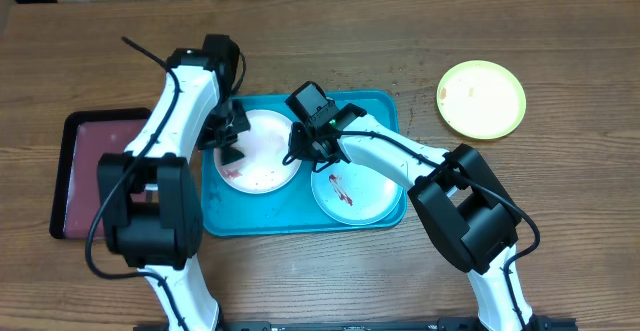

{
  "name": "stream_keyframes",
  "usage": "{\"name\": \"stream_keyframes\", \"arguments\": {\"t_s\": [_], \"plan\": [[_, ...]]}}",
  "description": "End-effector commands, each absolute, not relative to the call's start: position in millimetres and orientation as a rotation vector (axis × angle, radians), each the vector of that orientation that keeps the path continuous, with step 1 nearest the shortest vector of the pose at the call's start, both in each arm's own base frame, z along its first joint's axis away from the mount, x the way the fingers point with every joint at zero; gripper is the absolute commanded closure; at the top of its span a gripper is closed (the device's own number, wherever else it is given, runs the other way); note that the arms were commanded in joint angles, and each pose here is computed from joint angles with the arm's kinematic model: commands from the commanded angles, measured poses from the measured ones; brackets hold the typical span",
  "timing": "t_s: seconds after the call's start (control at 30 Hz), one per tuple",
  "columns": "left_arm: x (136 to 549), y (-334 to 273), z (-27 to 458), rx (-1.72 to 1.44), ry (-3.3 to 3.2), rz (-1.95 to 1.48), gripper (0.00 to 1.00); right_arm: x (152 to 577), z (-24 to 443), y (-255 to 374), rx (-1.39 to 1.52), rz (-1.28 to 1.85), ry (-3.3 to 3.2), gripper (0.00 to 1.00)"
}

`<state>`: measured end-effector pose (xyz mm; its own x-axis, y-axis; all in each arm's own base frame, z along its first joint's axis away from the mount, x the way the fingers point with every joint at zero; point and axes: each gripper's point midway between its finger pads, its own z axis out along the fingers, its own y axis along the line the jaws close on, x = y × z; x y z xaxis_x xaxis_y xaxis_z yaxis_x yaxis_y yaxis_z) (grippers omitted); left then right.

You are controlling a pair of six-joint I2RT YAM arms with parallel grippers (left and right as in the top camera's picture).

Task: Clean dirty plates on tray and stack at the side

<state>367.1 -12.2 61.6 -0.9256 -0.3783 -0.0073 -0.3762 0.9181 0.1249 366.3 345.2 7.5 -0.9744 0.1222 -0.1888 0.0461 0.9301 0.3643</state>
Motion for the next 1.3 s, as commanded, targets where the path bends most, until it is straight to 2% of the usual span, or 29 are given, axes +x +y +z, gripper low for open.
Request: {"name": "stream_keyframes", "arguments": {"t_s": [0.0,0.47,0.53,0.67,0.73,0.87,0.93,1.07,1.13,1.27], "plan": [[367,-72,82,0.410,-3.071,0.269,0.96,373,4,335,0.142,0.480,2.864,0.88],[342,-91,3,0.370,-3.080,0.277,0.96,373,5,336,0.142,0.484,2.860,0.88],[336,-81,-5,0.350,-3.086,0.194,0.96,373,5,336,0.141,0.484,2.860,0.88],[324,-32,-7,0.348,-3.085,-0.235,0.96,373,5,336,0.141,0.484,2.860,0.87],[323,3,8,0.440,-3.058,-0.564,0.96,373,5,336,0.141,0.484,2.860,0.87],[341,30,44,0.558,-3.068,-0.853,0.96,373,5,337,0.113,0.487,2.862,0.88],[351,33,57,0.580,-3.085,-0.881,0.96,371,8,342,0.036,0.519,2.866,0.89],[372,40,95,0.786,-3.114,-0.868,0.96,373,26,351,-0.071,0.565,2.843,0.96],[378,59,126,1.102,-3.065,-0.842,0.96,378,48,355,-0.168,0.571,2.802,0.96],[370,86,151,1.446,-2.929,-0.698,0.96,383,83,360,-0.343,0.574,2.716,0.96]]}}
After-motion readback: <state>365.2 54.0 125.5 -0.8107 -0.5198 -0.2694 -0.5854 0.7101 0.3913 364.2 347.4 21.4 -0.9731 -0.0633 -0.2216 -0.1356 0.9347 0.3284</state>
